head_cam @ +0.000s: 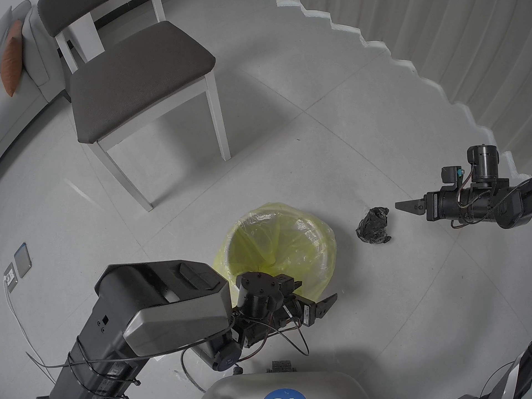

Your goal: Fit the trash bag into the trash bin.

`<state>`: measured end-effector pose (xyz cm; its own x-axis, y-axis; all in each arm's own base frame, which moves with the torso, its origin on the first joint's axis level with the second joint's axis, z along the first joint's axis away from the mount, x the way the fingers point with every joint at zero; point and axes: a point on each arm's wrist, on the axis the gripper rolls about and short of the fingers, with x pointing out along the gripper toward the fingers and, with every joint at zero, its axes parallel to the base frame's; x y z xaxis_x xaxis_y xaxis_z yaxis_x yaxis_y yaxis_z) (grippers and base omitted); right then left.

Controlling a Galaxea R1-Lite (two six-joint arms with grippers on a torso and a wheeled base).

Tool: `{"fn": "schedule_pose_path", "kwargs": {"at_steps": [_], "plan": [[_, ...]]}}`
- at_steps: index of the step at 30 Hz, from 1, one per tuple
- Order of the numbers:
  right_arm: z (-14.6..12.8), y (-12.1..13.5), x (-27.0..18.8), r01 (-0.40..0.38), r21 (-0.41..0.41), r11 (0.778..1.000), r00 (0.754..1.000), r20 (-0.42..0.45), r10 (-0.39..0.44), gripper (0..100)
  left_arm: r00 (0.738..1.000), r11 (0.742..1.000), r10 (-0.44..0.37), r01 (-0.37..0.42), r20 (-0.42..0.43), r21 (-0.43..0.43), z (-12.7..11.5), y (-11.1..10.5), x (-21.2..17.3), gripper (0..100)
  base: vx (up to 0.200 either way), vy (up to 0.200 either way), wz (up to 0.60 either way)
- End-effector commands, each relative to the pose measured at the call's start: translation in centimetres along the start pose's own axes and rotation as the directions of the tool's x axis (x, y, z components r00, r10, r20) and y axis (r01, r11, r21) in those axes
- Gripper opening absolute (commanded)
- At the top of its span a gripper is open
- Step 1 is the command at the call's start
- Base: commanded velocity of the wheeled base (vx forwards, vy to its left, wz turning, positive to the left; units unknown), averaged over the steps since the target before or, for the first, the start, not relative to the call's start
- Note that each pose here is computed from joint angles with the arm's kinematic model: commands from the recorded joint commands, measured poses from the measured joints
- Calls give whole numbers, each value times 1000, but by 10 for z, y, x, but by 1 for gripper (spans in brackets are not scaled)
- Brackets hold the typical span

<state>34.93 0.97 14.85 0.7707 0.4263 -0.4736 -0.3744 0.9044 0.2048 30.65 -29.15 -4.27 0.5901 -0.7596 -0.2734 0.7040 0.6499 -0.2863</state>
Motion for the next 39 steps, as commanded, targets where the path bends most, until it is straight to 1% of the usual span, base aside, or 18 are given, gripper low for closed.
{"fn": "schedule_pose_path", "kwargs": {"at_steps": [1, 6, 10, 11, 16, 19, 21, 26, 29, 30, 34, 37, 39], "plan": [[2, 1, -4, 2, -3, 1000, 1000, 9, -2, 100, 1000, 1000, -10, 10, -1, 3, 0, -7, 0, 0, 0, 0, 0], [2, 1, -5, 2, -4, 1000, 1000, 10, -2, 100, 1000, 1000, 0, 0, 13, 8, 3, -14, -2, 0, 0, 0, 0], [2, 2, -5, -3, -4, 1000, 1000, 10, 3, 100, 1000, 1000, -19, 19, 6, 12, 0, -25, -6, 0, 0, 0, 0], [2, 1, -5, -15, -3, 1000, 1000, 11, 15, 100, 1000, 1000, -26, 26, 2, 13, -2, -28, -6, 0, 0, 0, 0], [2, 0, -6, -22, -1, 1000, 1000, 12, 22, 100, 1000, 1000, -20, 20, -17, 7, -12, -27, -3, 0, 0, 0, 0], [2, 0, -6, -21, -1, 1000, 1000, 14, 21, 100, 1000, 1000, -18, 18, -3, 7, -12, -25, -3, 0, 0, 0, 0], [3, -2, -7, -17, 0, 1000, 1000, 16, 17, 100, 999, 1000, -21, 20, 33, 7, -1, -25, -7, 0, 0, 0, 0], [4, -2, -7, -22, -1, 1000, 1000, 19, 22, 100, 996, 1000, 5, -4, 90, -15, 26, -15, -21, 0, 0, 0, 0], [3, -2, -6, -25, -1, 1000, 1000, 18, 25, 100, 993, 999, 26, -22, 112, -35, 32, -6, -24, 0, 0, 0, 0], [4, -2, -6, -24, -1, 1000, 1000, 19, 24, 100, 993, 999, 30, -26, 112, -37, 32, -4, -25, 100, 0, 0, 0], [4, -1, -6, -26, -3, 1000, 999, 20, 26, 100, 994, 997, 63, -59, 90, -47, 29, 7, -25, 100, 0, 0, 0], [4, -1, -7, -26, -2, 1000, 999, 19, 26, 100, 993, 994, 96, -93, 61, -52, 18, 22, -22, 100, 0, 0, 0], [4, 0, -9, -26, -4, 1000, 999, 21, 26, 100, 992, 992, 118, -116, 54, -40, 14, 31, -23, 100, 0, 0, 0]]}}
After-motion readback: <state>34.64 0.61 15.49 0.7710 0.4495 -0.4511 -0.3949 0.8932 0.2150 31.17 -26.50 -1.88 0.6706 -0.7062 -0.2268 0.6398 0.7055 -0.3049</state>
